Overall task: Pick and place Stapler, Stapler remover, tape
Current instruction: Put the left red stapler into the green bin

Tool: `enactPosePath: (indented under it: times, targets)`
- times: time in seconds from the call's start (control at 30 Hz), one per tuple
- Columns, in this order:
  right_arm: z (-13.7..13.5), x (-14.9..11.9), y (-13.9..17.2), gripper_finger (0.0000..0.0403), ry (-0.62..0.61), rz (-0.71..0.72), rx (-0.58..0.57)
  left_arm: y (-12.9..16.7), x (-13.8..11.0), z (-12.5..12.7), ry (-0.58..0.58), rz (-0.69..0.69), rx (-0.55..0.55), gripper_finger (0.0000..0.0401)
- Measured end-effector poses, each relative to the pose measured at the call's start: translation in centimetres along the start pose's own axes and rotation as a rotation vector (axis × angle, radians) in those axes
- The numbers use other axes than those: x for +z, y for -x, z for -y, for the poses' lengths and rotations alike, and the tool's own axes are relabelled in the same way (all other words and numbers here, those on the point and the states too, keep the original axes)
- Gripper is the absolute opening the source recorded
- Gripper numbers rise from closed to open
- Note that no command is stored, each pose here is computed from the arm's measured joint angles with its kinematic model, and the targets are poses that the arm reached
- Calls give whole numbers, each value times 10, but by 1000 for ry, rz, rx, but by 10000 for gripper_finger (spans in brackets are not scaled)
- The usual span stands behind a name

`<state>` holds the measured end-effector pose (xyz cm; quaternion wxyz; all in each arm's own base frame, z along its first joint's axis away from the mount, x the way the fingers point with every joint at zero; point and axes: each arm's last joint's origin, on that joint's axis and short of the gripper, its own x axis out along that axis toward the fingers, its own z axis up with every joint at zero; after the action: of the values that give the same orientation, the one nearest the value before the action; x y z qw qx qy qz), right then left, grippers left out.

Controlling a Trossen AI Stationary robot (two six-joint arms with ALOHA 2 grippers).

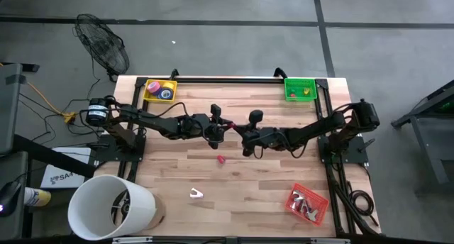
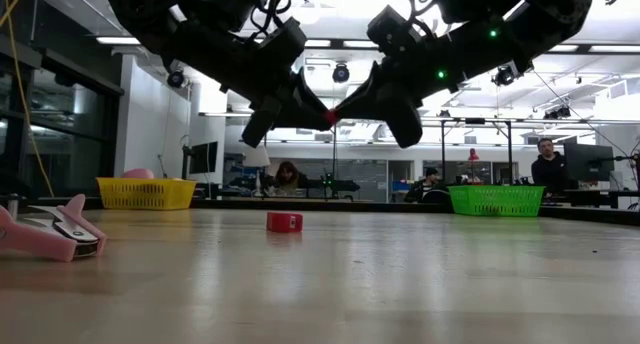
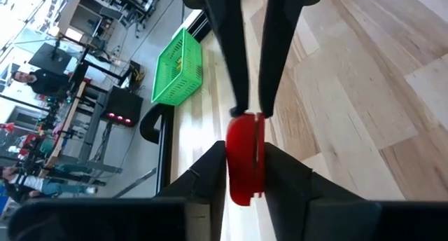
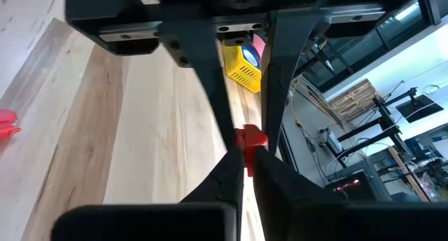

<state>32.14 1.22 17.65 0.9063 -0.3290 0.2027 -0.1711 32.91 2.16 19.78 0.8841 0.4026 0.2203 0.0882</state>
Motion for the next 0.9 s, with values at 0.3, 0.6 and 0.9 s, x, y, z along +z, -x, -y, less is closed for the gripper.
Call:
enactPosePath:
  times: [0.3,0.6,0.9]
  targets:
    - [-1,1,0,31,-2,24,23,0,-1,1,-25,-5,-9,50]
    - [-1,1,0,113,-1,33,36,0,0,0,-22,7,-8,50]
    - [-3,2,0,152,9,56,84,0,3,0,-20,75,-46,50]
